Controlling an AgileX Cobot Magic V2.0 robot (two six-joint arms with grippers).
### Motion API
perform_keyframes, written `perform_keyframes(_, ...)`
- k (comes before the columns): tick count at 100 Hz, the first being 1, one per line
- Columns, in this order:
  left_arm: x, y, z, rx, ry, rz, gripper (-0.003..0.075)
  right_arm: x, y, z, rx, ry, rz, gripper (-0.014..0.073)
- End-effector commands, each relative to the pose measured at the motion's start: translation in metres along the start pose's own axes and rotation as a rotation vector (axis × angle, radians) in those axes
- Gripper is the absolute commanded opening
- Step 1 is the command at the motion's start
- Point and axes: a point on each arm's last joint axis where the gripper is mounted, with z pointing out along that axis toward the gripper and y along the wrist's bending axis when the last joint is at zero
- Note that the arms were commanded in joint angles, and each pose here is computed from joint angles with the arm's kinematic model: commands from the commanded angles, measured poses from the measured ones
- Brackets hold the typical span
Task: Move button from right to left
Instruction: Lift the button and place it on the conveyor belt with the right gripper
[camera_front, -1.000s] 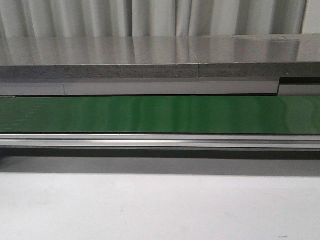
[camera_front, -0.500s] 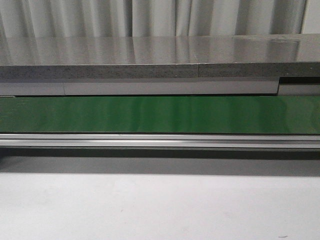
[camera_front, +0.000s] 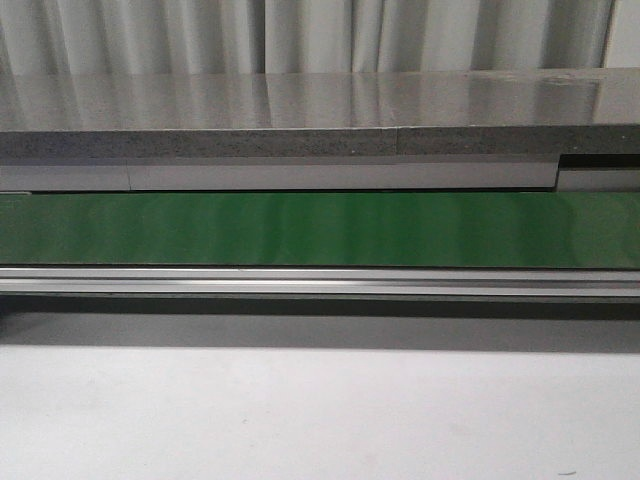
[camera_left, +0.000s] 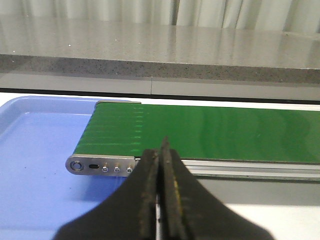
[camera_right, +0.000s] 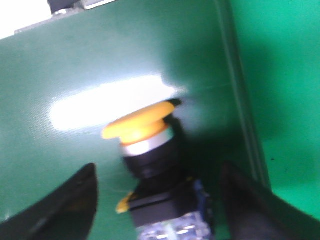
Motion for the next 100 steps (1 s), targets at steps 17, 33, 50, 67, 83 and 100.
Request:
perform_keyframes(17, 0.006, 0.0, 0.0, 0.005, -0.066, -0.018, -0.002, -0.002, 0.017, -0.034, -0.013, -0.112, -0.069, 0.0635)
perform_keyframes(33, 0.006, 0.0, 0.0, 0.005, -0.066, -0.018, -0.002, 0.006, 0.035, -0.058, -0.004, -0.173, -0.204, 0.0633)
perform_keyframes(50, 0.006, 0.0, 0.0, 0.005, -0.066, -0.018, -0.002, 0.019, 0.053, -0.084, 0.005, -0.227, -0.314, 0.0465)
perform_keyframes(67, 0.006, 0.0, 0.0, 0.005, -0.066, -0.018, -0.002, 0.034, 0.061, -0.1, 0.012, -0.28, -0.378, 0.0022)
perform_keyframes(83, 0.006, 0.0, 0.0, 0.005, -0.066, -0.018, -0.002, 0.051, 0.056, -0.11, 0.014, -0.35, -0.389, -0.0067)
perform_keyframes(100, 0.006, 0.0, 0.0, 0.005, -0.066, -0.018, -0.002, 0.075, 0.045, -0.12, 0.051, -0.433, -0.423, -0.0067)
